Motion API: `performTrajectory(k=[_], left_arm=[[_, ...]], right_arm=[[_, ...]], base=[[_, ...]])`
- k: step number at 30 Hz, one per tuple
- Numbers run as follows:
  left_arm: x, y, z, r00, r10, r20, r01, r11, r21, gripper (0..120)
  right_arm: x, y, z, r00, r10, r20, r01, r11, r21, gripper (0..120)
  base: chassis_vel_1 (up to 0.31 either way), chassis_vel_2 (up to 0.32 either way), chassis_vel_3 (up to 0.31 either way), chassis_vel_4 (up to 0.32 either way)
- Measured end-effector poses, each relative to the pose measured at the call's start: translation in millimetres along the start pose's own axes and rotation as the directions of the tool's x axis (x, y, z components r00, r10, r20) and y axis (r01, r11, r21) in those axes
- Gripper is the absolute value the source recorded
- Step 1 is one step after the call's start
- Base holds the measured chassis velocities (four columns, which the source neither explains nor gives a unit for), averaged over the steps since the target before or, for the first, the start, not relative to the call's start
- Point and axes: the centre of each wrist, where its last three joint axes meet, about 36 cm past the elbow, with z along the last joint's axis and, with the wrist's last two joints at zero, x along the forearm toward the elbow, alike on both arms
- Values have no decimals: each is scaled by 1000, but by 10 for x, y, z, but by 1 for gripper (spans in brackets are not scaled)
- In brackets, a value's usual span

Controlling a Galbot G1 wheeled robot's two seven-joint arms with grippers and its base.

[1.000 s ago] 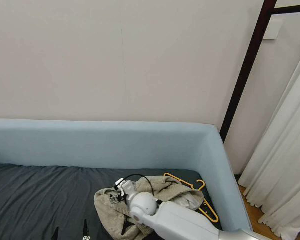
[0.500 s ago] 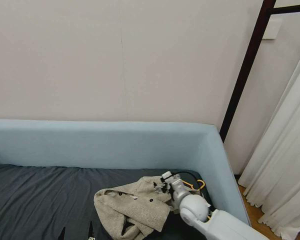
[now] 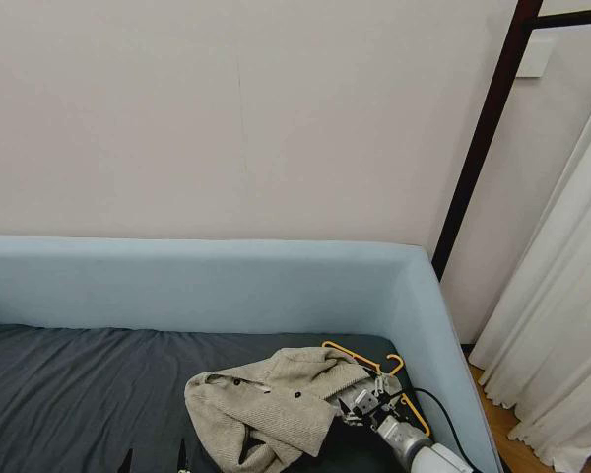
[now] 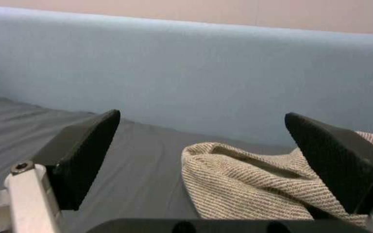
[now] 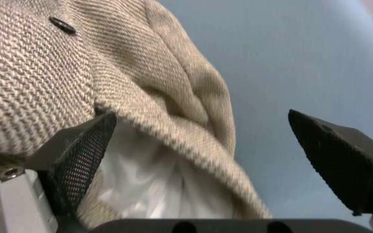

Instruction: Pick up the clothes from the sofa and hang them on the clothes hanger.

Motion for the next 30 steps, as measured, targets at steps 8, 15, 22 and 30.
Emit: performTrajectory(k=[8,15,22,30], left_arm=[[10,20,5,1000,-7,-3,7,1000,-1,100],[7,15,1,1000,-12,0,12,1000,3,100],[15,-6,-3,1000,-18,3,18,1000,10,100],[6,-33,-4,1000,-14,6,14,1000,13,100]], right_arm=[[-315,17,260,994,-27,105,-4,957,289,100],[-494,-94,297,985,-90,144,12,885,466,100],[-268,-132,471,985,-126,115,48,854,519,100],[-184,-135,582,989,-117,93,54,860,507,100]], base=[[0,0,0,0],[0,0,0,0],[0,0,0,0],[0,0,0,0]])
